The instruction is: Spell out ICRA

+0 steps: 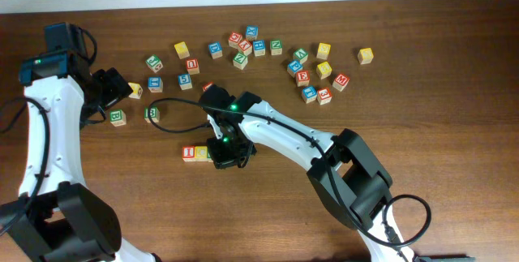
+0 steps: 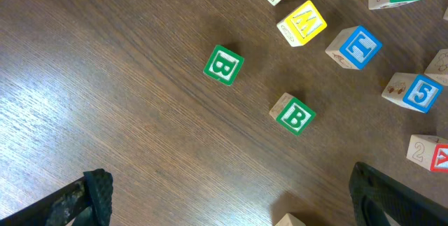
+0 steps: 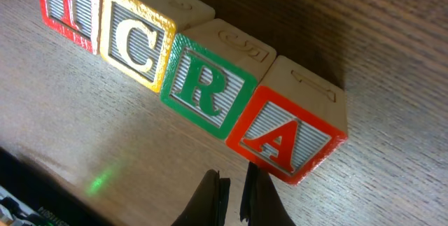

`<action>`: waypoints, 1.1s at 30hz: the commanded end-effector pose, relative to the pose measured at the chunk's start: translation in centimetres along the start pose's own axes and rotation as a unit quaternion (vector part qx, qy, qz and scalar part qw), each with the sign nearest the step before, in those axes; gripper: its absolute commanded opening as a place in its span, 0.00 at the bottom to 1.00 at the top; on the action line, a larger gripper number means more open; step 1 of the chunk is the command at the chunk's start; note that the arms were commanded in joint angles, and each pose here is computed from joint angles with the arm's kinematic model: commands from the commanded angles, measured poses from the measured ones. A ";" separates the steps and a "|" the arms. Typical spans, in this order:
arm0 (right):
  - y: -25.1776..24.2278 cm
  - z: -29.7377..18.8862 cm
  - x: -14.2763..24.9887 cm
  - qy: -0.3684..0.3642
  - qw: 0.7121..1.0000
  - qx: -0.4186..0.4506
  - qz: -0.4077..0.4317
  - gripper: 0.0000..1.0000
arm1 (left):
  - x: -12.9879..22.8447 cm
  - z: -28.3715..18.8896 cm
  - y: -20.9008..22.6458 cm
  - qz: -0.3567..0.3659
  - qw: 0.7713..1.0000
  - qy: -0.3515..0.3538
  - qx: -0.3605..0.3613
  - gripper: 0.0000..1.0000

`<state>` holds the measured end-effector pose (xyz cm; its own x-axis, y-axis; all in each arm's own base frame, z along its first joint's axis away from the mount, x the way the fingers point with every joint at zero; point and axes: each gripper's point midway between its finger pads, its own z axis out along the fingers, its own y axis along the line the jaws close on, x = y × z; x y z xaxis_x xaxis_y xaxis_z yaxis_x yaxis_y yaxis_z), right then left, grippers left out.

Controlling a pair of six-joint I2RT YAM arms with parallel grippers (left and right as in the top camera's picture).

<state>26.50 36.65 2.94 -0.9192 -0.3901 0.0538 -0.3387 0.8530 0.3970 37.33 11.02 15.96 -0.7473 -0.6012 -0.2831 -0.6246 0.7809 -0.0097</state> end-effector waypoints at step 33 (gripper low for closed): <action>-16.8 -6.7 -4.1 -0.042 0.989 0.022 0.139 0.98 | -0.4 -0.4 -0.1 -0.008 1.000 -0.005 0.004 0.99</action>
<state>37.22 21.68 2.58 -0.9915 -0.1023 0.0803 -0.0684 0.9353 0.3471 37.33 11.01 15.95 -0.7471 -0.6015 -0.2830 -0.6248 0.7808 -0.0101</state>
